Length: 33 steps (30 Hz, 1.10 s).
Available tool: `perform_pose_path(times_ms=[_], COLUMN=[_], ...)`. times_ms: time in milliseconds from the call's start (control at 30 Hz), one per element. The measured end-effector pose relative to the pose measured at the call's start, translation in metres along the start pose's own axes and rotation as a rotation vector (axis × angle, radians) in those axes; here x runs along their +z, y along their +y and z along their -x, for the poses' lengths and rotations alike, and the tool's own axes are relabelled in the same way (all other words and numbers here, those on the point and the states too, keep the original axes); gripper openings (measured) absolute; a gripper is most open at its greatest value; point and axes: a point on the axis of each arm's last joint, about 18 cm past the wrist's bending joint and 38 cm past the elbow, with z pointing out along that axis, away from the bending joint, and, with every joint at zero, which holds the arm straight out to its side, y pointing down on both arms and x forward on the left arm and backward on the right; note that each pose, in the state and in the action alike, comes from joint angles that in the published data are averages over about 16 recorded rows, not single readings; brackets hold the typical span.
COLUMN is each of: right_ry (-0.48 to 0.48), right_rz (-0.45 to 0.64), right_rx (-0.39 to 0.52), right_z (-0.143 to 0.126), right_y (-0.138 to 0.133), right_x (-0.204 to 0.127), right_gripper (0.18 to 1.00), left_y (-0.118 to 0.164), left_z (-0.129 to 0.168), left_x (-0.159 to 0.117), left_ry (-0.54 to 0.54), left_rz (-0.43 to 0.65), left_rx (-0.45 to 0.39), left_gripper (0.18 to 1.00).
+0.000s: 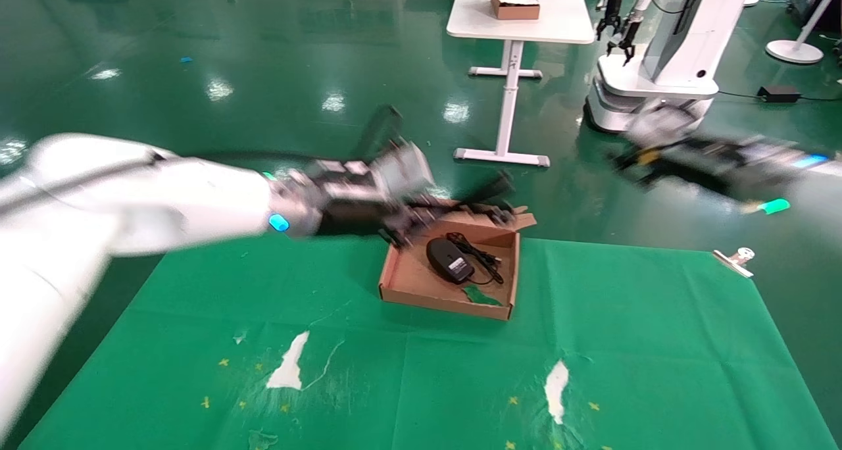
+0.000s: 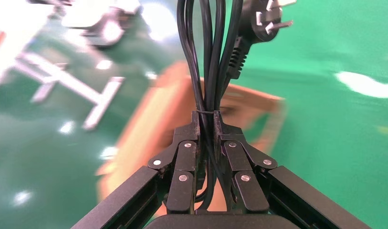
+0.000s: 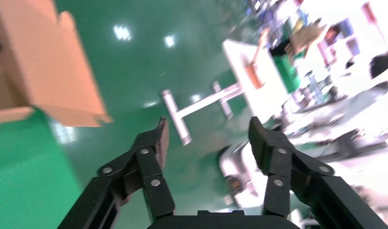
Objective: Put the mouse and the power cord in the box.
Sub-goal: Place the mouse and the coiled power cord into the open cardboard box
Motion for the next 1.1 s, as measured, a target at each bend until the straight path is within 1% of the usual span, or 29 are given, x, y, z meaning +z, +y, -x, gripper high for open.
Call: perform_pose_path(times_ms=[133, 233, 367, 500, 633, 733, 933, 1100], right_ry=[0.013, 0.008, -0.01, -0.024, -0.045, -0.059, -0.076, -0.083], right_rz=[-0.043, -0.069, -0.085, -0.076, -0.068, -0.065, -0.088, -0.137], right_rx=[-0.065, -0.105, -0.137, -0.149, -0.154, -0.156, -0.159, -0.155], right_z=[-0.042, -0.064, -0.082, -0.092, -0.094, -0.091, -0.077, -0.058], right_y=[0.002, 0.001, 0.0, -0.002, -0.009, -0.016, -0.039, -0.063], right_x=[-0.047, -0.08, -0.114, -0.133, -0.137, -0.131, -0.102, -0.071], right_gripper=[0.604, 0.675, 0.765, 0.835, 0.904, 0.937, 0.98, 0.995], left_y=[-0.005, -0.007, -0.011, -0.011, -0.013, -0.015, -0.018, -0.021], left_z=[-0.023, -0.037, -0.045, -0.044, -0.038, -0.033, -0.024, -0.025], left_x=[0.018, 0.028, 0.039, 0.046, 0.051, 0.053, 0.054, 0.056], left_ry=[0.041, 0.061, 0.053, 0.009, -0.049, -0.09, -0.154, -0.164], left_rz=[0.01, 0.036, 0.074, 0.121, 0.155, 0.172, 0.19, 0.191], left_rx=[0.027, 0.056, 0.109, 0.169, 0.222, 0.254, 0.285, 0.283], left_gripper=[0.232, 0.232, 0.232, 0.232, 0.232, 0.232, 0.238, 0.257])
